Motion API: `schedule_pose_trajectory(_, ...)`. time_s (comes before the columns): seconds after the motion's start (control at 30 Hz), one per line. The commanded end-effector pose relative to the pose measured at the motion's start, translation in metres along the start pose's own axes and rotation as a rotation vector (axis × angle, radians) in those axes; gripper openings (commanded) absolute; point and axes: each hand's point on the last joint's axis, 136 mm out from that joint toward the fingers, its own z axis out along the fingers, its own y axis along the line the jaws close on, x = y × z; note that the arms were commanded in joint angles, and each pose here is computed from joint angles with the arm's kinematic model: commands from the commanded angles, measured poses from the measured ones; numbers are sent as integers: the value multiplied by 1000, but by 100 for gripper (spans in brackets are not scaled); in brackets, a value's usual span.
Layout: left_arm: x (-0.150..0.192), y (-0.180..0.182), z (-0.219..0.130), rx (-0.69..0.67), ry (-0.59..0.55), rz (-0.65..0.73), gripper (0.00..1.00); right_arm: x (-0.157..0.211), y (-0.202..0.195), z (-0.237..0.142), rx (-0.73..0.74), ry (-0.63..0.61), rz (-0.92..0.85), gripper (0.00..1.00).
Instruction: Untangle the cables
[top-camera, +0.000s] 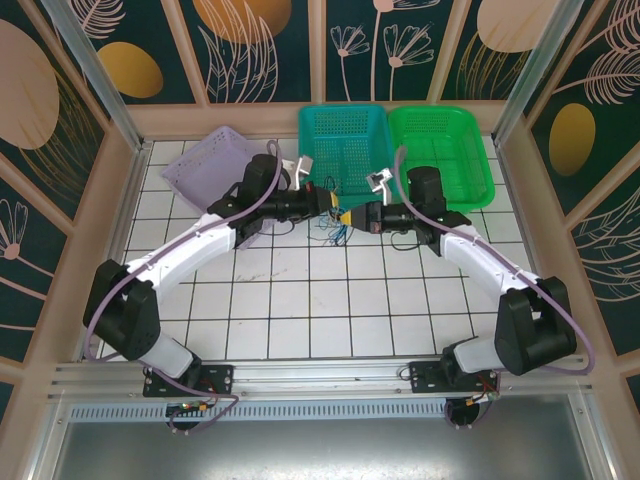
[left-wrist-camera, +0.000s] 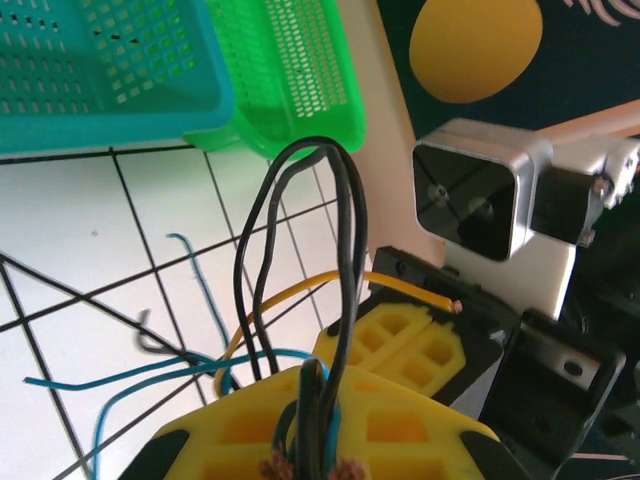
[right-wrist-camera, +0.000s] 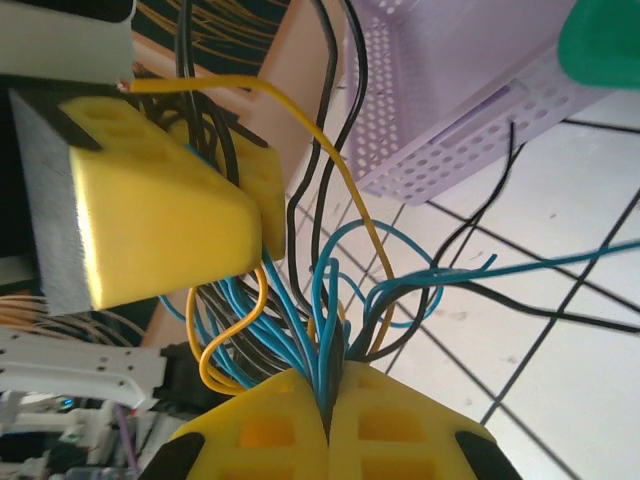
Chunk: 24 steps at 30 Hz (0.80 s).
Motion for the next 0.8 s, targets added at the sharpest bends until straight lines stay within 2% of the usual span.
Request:
schedule_pose_trajectory(0.0, -30, -11, -40, -61, -151, 119, 0, 19, -32, -15, 69, 10, 195, 0)
schedule_pose_trajectory(0.03, -25, -4, -38, -81, -132, 114, 3, 21, -29, -15, 59, 13, 194, 0)
schedule_pose_trajectory(0.1, -16, 4, -34, -85, -96, 95, 22, 23, -22, -17, 42, 20, 192, 0)
schedule_pose_trajectory(0.17, -6, 9, -32, -69, -76, 75, 34, 26, -19, -18, 41, 33, 201, 0)
schedule_pose_trajectory(0.27, 0, 10, -38, -52, -93, 59, 62, 28, -17, -20, 38, 35, 220, 0)
schedule_pose_trajectory(0.3, 1, 7, -40, -37, -102, 59, 66, 27, -15, -20, 37, 33, 229, 0)
schedule_pose_trajectory(0.37, 6, 0, -44, 12, -99, 59, 67, 26, -14, -20, 29, 32, 255, 0)
schedule_pose_trajectory(0.5, 27, -23, -33, 136, -30, 84, 58, 21, -12, -18, 17, 26, 341, 0)
schedule_pose_trajectory(0.6, 43, -26, -17, 129, 22, 112, 58, 19, -9, -14, 3, 47, 391, 0)
schedule_pose_trajectory(0.77, 47, -13, 0, 87, 31, 120, 60, 21, -2, -8, 2, 86, 402, 0)
